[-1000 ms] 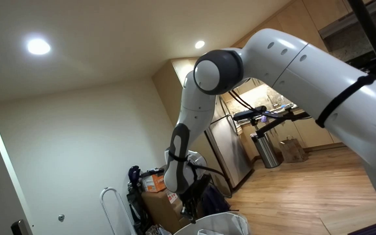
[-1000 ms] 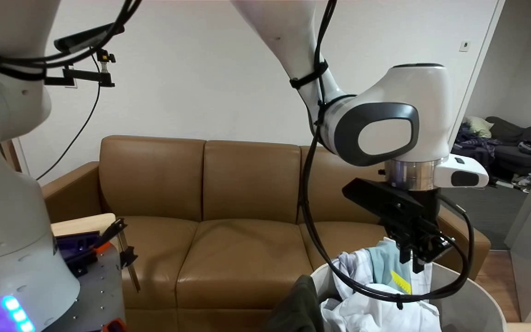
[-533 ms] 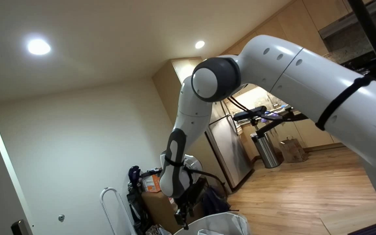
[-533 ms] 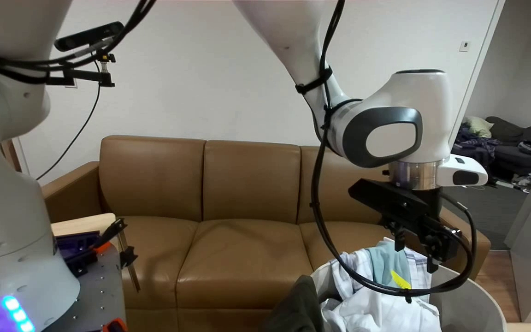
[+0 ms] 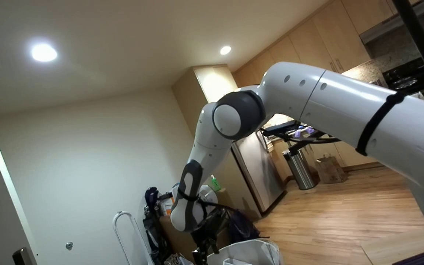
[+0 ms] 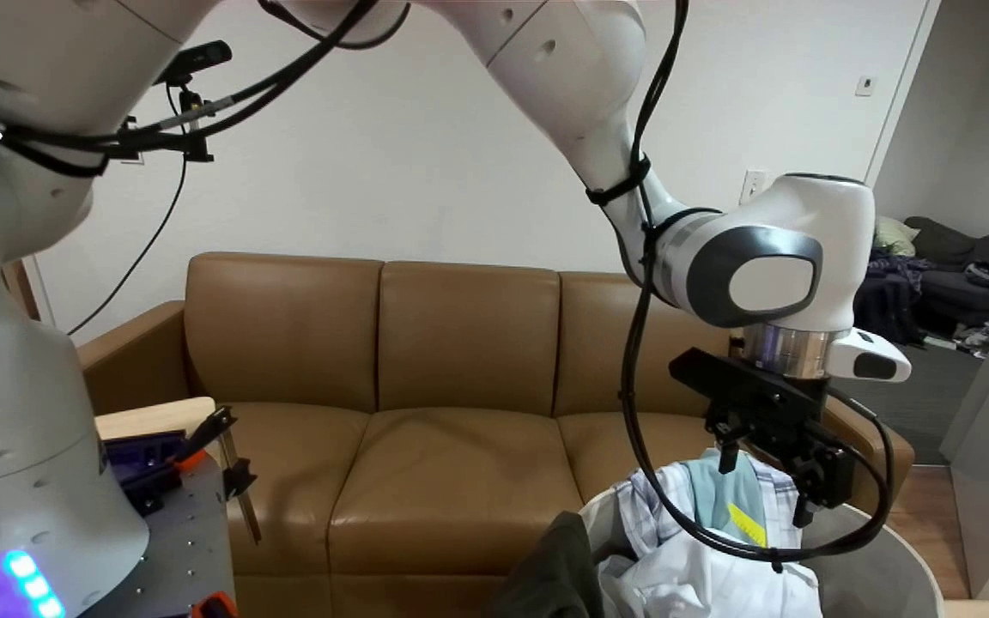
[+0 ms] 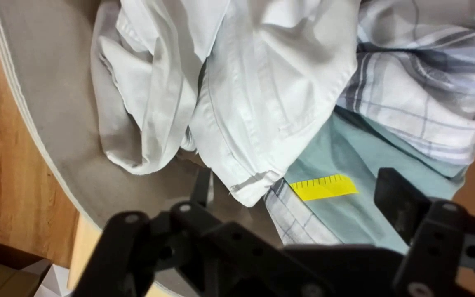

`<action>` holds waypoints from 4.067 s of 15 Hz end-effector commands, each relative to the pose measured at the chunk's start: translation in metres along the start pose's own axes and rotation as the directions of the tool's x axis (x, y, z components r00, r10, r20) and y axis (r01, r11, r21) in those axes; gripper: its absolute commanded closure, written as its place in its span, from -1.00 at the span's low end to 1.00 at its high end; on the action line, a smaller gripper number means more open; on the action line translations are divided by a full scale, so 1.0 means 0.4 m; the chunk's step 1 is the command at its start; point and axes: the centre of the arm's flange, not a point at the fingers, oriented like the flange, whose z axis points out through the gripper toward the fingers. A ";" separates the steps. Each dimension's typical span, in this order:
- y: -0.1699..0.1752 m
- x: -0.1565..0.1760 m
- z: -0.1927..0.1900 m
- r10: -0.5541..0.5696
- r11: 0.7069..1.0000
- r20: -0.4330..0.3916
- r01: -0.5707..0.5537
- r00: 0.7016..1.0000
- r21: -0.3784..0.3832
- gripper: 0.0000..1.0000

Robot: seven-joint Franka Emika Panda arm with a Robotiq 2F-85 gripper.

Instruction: Remove the white short from the laundry bag and put it on the seat of the couch

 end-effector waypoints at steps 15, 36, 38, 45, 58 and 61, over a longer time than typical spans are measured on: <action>-0.039 0.031 0.071 -0.021 0.996 0.146 0.008 0.989 0.091 -1.00; 0.044 -0.081 0.436 0.085 0.983 0.155 -0.108 0.984 0.148 0.33; 0.046 -0.081 0.439 0.079 0.981 0.158 -0.105 0.984 0.165 0.58; 0.096 -0.106 0.371 0.039 0.976 0.126 -0.064 0.991 0.207 0.84; 0.197 -0.089 -0.013 -0.022 0.999 -0.114 0.028 0.993 0.047 0.78; 0.183 -0.124 -0.091 -0.042 0.998 -0.143 0.047 0.989 0.030 0.78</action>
